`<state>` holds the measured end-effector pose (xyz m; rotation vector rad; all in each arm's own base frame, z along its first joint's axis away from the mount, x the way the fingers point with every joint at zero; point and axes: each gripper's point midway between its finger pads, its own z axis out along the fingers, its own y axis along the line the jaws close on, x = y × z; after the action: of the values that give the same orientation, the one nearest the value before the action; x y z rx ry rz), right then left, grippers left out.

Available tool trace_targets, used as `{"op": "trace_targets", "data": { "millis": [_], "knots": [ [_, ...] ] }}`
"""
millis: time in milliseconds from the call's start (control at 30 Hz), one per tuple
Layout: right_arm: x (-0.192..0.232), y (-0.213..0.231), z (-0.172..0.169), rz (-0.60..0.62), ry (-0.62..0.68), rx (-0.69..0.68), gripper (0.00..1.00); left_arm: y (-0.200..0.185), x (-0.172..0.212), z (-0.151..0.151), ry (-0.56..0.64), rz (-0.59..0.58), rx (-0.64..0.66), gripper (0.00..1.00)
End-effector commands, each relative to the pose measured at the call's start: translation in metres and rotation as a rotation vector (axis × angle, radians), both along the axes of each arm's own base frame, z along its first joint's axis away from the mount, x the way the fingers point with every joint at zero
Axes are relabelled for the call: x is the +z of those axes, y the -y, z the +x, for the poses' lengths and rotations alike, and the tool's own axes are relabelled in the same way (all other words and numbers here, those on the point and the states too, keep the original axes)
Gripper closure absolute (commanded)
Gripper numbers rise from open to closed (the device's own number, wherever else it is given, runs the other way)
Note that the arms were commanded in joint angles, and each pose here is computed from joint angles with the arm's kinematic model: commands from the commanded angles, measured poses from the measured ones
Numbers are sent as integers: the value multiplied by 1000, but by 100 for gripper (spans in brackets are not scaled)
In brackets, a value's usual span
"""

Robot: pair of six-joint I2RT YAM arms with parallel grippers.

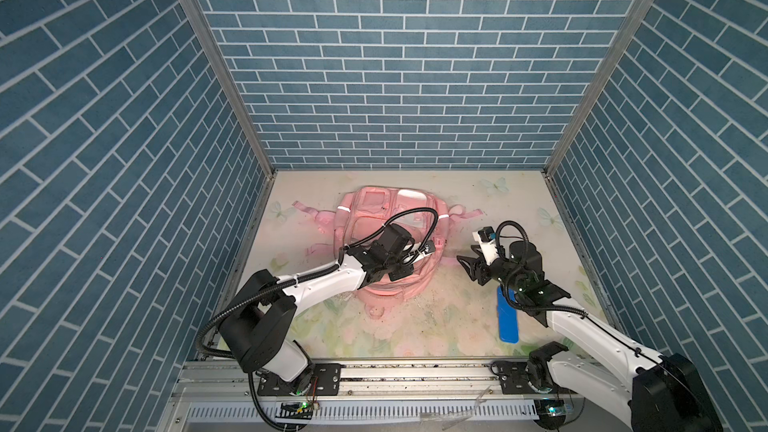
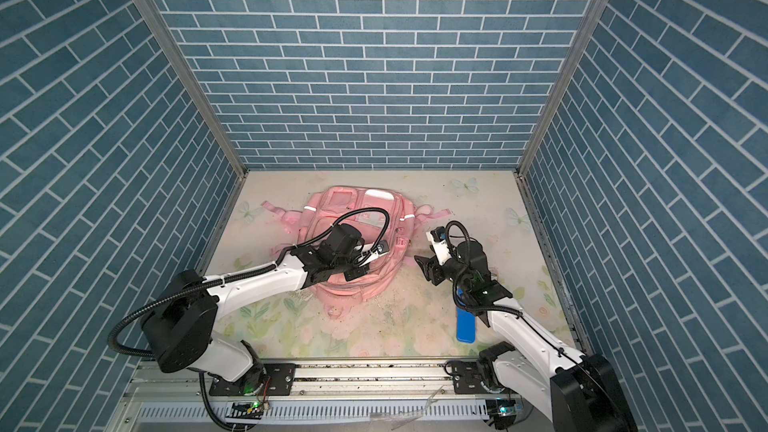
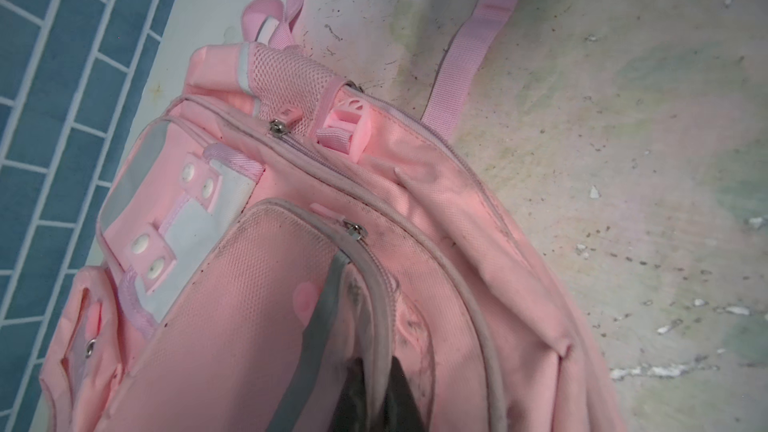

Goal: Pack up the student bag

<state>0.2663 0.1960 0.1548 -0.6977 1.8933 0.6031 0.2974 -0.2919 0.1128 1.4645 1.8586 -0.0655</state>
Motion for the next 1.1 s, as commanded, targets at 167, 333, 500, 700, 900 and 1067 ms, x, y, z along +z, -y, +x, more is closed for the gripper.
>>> {"op": "trace_targets", "data": {
  "millis": [167, 333, 500, 700, 900, 1067],
  "knots": [
    [14, -5, -17, 20, 18, 11, 45, 1, 48, 1, 111, -130, 14, 100],
    [25, -15, -22, -8, 27, 38, 46, 2, 62, -7, 103, -233, 30, 100],
    [41, -24, -10, -31, 75, 59, 46, 0, 77, -14, 128, -317, 27, 100],
    [40, -55, -2, -64, 114, 220, 44, -3, 84, -28, 155, -338, -37, 100],
    [26, -87, 14, -92, 136, 372, 45, -10, 76, -36, 165, -303, -102, 100],
    [19, -105, 17, -32, 172, 499, 46, -20, 76, -49, 154, -328, -183, 100]
  ]
}}
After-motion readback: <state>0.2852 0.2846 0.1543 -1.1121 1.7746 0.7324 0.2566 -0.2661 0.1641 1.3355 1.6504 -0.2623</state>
